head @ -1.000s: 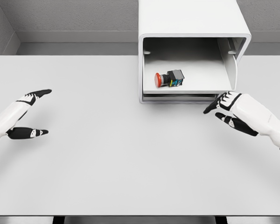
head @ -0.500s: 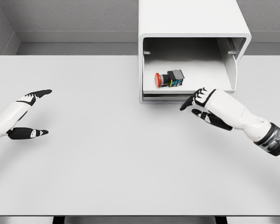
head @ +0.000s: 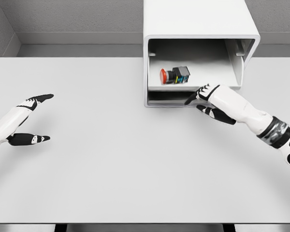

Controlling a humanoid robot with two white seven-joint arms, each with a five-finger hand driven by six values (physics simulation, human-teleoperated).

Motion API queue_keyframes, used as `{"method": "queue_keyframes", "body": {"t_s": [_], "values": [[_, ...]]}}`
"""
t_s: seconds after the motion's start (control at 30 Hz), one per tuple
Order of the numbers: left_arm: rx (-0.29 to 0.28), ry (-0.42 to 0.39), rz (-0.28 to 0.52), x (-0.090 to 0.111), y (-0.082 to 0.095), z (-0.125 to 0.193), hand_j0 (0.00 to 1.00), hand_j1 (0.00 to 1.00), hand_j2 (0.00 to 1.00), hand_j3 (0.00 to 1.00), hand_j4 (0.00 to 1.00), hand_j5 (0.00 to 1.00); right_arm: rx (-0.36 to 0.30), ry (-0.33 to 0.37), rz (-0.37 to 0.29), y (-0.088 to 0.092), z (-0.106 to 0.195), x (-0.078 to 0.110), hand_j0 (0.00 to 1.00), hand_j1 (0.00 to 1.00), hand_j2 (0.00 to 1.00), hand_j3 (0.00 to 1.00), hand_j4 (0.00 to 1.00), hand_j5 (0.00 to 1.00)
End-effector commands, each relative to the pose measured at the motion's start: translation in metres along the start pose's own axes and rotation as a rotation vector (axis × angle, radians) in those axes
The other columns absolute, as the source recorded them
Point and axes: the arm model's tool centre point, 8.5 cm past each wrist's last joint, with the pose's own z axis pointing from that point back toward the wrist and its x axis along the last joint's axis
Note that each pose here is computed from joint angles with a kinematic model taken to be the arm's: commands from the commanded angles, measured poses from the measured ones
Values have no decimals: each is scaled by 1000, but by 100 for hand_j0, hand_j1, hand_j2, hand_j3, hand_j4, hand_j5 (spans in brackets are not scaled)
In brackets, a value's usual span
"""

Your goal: Slide open multi-storey tabletop storage cabinets and put open load switch and slide close multi-storey tabletop storage cabinets

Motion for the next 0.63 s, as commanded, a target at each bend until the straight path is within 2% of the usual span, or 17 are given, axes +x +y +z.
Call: {"method": "queue_keyframes", "body": {"t_s": [0.0,0.13,0.2,0.23,0.27,0.33,0.43,0.5,0.6], "values": [[5,-1,5,0,1,0,100,100,100,100,100,100,3,18,-15,3,2,-6,58,58,58,58,58,58],[5,-1,5,0,1,0,100,100,100,100,100,100,-2,36,-6,-3,1,-15,59,59,59,59,59,59],[4,-2,6,0,1,0,100,100,100,100,100,100,-2,37,-5,-4,4,-14,59,59,59,59,59,59],[6,-2,6,0,1,0,100,100,100,100,100,100,-3,20,1,-6,4,-8,60,60,60,60,60,60],[5,-1,5,0,1,0,100,100,100,100,100,100,12,15,27,-13,10,-5,60,60,60,60,60,60],[5,-1,5,0,1,0,100,100,100,100,100,100,54,43,38,-22,33,-10,62,62,62,62,62,62],[5,-1,5,0,1,0,100,100,100,100,100,100,125,113,69,-39,68,-24,62,62,62,62,62,62],[5,-1,5,0,1,0,100,100,100,100,100,100,116,156,76,-46,85,-28,62,62,62,62,62,62],[4,0,6,0,1,0,100,100,100,100,100,100,121,161,79,-47,87,-29,62,62,62,62,62,62]]}}
